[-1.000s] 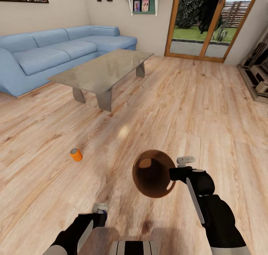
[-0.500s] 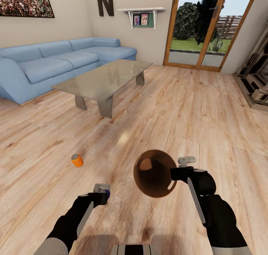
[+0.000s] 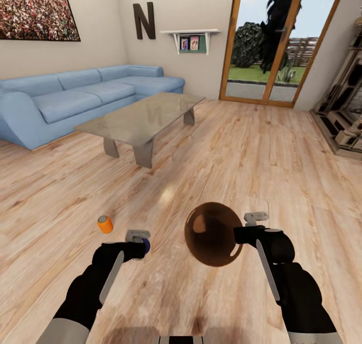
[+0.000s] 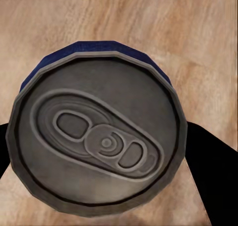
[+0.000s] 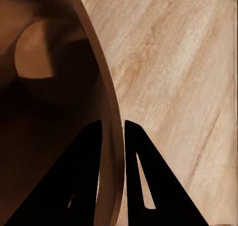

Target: Put the three can of soda from the living room inside the tash can in the kitchen.

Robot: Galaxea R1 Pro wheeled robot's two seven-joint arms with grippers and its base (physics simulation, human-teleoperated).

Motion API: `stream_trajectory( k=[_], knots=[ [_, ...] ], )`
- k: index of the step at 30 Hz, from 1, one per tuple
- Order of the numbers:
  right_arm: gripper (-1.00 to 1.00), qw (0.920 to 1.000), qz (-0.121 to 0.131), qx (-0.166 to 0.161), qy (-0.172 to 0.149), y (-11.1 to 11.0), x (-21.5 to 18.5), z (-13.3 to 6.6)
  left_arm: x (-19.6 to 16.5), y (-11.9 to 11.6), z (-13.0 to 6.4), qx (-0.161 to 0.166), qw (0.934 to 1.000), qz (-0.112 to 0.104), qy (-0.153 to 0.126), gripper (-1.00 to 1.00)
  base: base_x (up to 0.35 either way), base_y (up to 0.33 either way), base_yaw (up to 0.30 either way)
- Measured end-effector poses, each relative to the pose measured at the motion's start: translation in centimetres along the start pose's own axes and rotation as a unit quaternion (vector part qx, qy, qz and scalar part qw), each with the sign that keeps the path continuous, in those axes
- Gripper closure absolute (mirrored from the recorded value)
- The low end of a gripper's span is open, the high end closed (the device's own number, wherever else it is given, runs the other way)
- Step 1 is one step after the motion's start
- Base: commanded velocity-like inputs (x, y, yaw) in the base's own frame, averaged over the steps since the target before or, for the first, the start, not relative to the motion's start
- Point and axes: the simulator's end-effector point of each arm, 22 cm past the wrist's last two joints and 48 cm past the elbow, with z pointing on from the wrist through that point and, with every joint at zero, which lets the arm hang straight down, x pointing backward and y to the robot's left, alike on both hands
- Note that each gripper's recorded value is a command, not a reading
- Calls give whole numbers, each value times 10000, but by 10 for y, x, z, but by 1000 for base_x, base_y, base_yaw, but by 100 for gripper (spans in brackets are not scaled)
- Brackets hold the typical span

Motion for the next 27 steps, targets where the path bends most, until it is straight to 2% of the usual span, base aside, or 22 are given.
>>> stream_trajectory(
  k=[3, 5, 10, 15, 19, 23, 27],
  knots=[
    [100, 9997, 196, 167, -25, -20, -2, -4, -22, -6, -25, 37, 9999, 46, -102, 100, 0, 0, 0],
    [100, 9993, 197, 318, -48, -31, -4, -8, -31, -8, -37, 46, 9999, 70, -151, 100, 0, 0, 0],
    [100, 9986, 389, 332, -115, -36, -9, -15, -55, -12, -68, 60, 9993, 130, -337, 100, 0, 0, 0],
    [100, 9965, 328, 767, -105, -54, -9, -22, -67, -16, -81, 86, 9986, 143, -510, 100, 0, 0, 0],
    [100, 9966, 408, 719, -52, -50, -7, -22, -74, -25, -90, 233, 9978, 85, -610, 100, 0, 0, 0],
    [100, 9956, 344, 858, 158, -54, 5, -17, -80, -32, -99, 383, 9968, 27, -702, 100, 0, 0, 0],
    [100, 9959, 378, 779, 267, -50, 5, -16, -90, -37, -108, 457, 9962, 5, -744, 100, 0, 0, 0]
  ],
)
